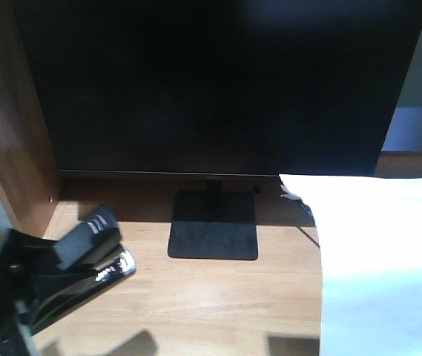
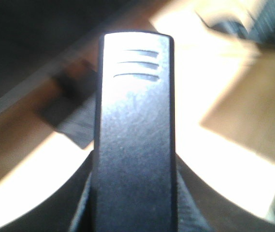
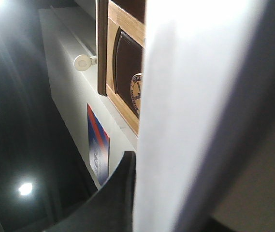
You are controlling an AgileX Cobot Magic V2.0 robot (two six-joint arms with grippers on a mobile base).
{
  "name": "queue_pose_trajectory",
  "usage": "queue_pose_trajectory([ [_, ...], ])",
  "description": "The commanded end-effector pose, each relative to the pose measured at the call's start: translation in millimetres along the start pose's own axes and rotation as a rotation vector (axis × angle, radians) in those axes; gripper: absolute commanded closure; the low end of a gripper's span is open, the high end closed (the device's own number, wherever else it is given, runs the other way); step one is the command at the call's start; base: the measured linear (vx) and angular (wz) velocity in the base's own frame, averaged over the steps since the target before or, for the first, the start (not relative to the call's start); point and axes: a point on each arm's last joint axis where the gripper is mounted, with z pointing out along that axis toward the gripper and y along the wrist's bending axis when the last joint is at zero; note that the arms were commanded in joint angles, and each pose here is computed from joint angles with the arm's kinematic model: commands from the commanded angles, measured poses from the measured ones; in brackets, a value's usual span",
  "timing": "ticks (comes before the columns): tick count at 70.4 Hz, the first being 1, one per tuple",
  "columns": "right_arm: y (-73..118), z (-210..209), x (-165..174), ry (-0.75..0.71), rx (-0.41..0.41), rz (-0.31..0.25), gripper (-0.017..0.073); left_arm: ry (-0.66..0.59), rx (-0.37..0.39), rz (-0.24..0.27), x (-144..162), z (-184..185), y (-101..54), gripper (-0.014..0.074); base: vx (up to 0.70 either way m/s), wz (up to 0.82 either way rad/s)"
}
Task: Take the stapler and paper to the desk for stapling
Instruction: 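Lower the black stapler with the left gripper toward the desk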
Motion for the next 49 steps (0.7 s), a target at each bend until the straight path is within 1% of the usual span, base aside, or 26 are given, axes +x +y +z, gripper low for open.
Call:
queue_pose_trajectory([
  [1, 6.0, 6, -3, -0.015, -0.049, -0.013, 0.0561, -0.069, -0.057, 0.006, -11, 11, 16.0, 0.0600, 0.00, 0.00],
  [5, 6.0, 6, -3, -0.015, -0.049, -0.013, 0.0561, -0.044, -0.041, 0.016, -7, 20, 21.1, 0.0600, 0.00, 0.00],
  [6, 6.0, 6, -3, -0.015, -0.049, -0.013, 0.0561, -0.032, -0.033, 0.029, -5, 25, 22.8, 0.0600, 0.00, 0.00],
  [8, 6.0, 6, -3, -0.015, -0.049, -0.013, 0.0561, -0.021, -0.021, 0.031, -3, 28, 25.0, 0.0600, 0.00, 0.00],
  [11, 6.0, 6, -3, -0.015, -0.049, -0.013, 0.0561, 0.002, 0.003, 0.050, 2, 36, 28.8, 0.0600, 0.00, 0.00],
  [13, 6.0, 6, -3, -0.015, -0.049, -0.013, 0.0561, 0.015, 0.024, 0.059, 5, 40, 30.0, 0.0600, 0.00, 0.00],
  [14, 6.0, 6, -3, -0.015, -0.049, -0.013, 0.0561, 0.027, 0.039, 0.075, 7, 44, 31.4, 0.0600, 0.00, 0.00],
  [16, 6.0, 6, -3, -0.015, -0.049, -0.013, 0.0561, 0.035, 0.061, 0.078, 10, 47, 33.0, 0.0600, 0.00, 0.00],
  [20, 6.0, 6, -3, -0.015, -0.049, -0.013, 0.0561, 0.055, 0.114, 0.112, 18, 56, 37.0, 0.0600, 0.00, 0.00],
  [21, 6.0, 6, -3, -0.015, -0.049, -0.013, 0.0561, 0.057, 0.129, 0.130, 19, 57, 36.7, 0.0600, 0.00, 0.00],
  [24, 6.0, 6, -3, -0.015, -0.049, -0.013, 0.0561, 0.064, 0.176, 0.147, 24, 64, 38.8, 0.0600, 0.00, 0.00],
  [25, 6.0, 6, -3, -0.015, -0.049, -0.013, 0.0561, 0.064, 0.192, 0.159, 26, 66, 39.5, 0.0600, 0.00, 0.00],
  [26, 6.0, 6, -3, -0.015, -0.049, -0.013, 0.0561, 0.062, 0.208, 0.185, 28, 68, 40.0, 0.0600, 0.00, 0.00],
  [27, 6.0, 6, -3, -0.015, -0.049, -0.013, 0.0561, 0.064, 0.216, 0.183, 29, 70, 41.3, 0.0600, 0.00, 0.00],
  [28, 6.0, 6, -3, -0.015, -0.049, -0.013, 0.0561, 0.061, 0.238, 0.196, 31, 71, 41.4, 0.0600, 0.00, 0.00],
  [29, 6.0, 6, -3, -0.015, -0.049, -0.013, 0.0561, 0.058, 0.246, 0.215, 32, 72, 41.6, 0.0600, 0.00, 0.00],
  [33, 6.0, 6, -3, -0.015, -0.049, -0.013, 0.0561, 0.048, 0.298, 0.251, 38, 79, 44.1, 0.0600, 0.00, 0.00],
  [34, 6.0, 6, -3, -0.015, -0.049, -0.013, 0.0561, 0.042, 0.310, 0.276, 39, 81, 44.6, 0.0600, 0.00, 0.00],
  [35, 6.0, 6, -3, -0.015, -0.049, -0.013, 0.0561, 0.042, 0.316, 0.274, 41, 83, 45.6, 0.0600, 0.00, 0.00],
  [39, 6.0, 6, -3, -0.015, -0.049, -0.013, 0.0561, 0.024, 0.359, 0.314, 46, 90, 46.8, 0.0600, 0.00, 0.00],
  [41, 6.0, 6, -3, -0.015, -0.049, -0.013, 0.0561, 0.022, 0.371, 0.304, 48, 92, 47.5, 0.0600, 0.00, 0.00],
  [42, 6.0, 6, -3, -0.015, -0.049, -0.013, 0.0561, 0.024, 0.376, 0.287, 50, 95, 48.2, 0.0600, 0.00, 0.00],
  [46, 6.0, 6, -3, -0.015, -0.049, -0.013, 0.0561, 0.025, 0.382, 0.256, 52, 101, 51.0, 0.0600, 0.00, 0.00],
  [49, 6.0, 6, -3, -0.015, -0.049, -0.013, 0.0561, 0.027, 0.398, 0.244, 54, 105, 52.2, 0.0600, 0.00, 0.00],
])
